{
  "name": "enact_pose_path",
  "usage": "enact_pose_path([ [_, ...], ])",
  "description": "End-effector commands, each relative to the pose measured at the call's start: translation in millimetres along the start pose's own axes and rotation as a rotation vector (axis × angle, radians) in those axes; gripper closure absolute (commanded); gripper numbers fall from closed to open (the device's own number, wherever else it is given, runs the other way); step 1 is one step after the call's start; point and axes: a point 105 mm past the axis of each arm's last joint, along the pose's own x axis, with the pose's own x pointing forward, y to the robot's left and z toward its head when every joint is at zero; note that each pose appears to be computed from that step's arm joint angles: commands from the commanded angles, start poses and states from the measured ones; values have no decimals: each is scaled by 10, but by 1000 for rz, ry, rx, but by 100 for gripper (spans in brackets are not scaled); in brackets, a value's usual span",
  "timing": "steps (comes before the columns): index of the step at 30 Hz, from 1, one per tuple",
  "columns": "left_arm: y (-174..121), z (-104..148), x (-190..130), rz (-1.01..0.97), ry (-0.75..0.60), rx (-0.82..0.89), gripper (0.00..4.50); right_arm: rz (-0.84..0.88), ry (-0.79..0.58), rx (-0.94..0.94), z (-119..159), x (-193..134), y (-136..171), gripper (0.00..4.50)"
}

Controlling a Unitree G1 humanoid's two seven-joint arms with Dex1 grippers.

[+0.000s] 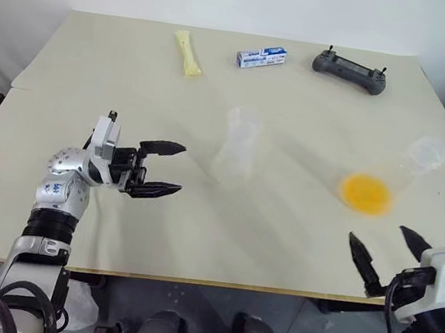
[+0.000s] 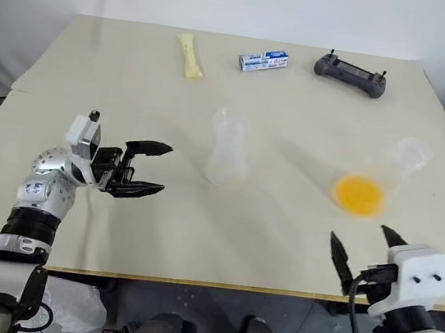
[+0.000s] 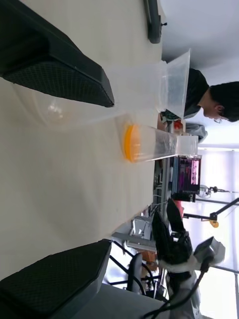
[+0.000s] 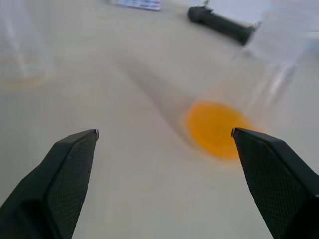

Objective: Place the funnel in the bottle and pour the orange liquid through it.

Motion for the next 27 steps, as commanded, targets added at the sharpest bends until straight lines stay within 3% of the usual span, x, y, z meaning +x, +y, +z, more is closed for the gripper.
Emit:
enact_pose_path([
  [1,-62,128,-76,-24,-6,34,0,-40,-60,-13,135,-1,-129,3],
  [16,-35,223,-319,49,3,49,0,-34,-101,29,273,504,-645,3],
  [27,-100,228,-350,58,6,55,0,7,-149,78,340,756,-742,3],
])
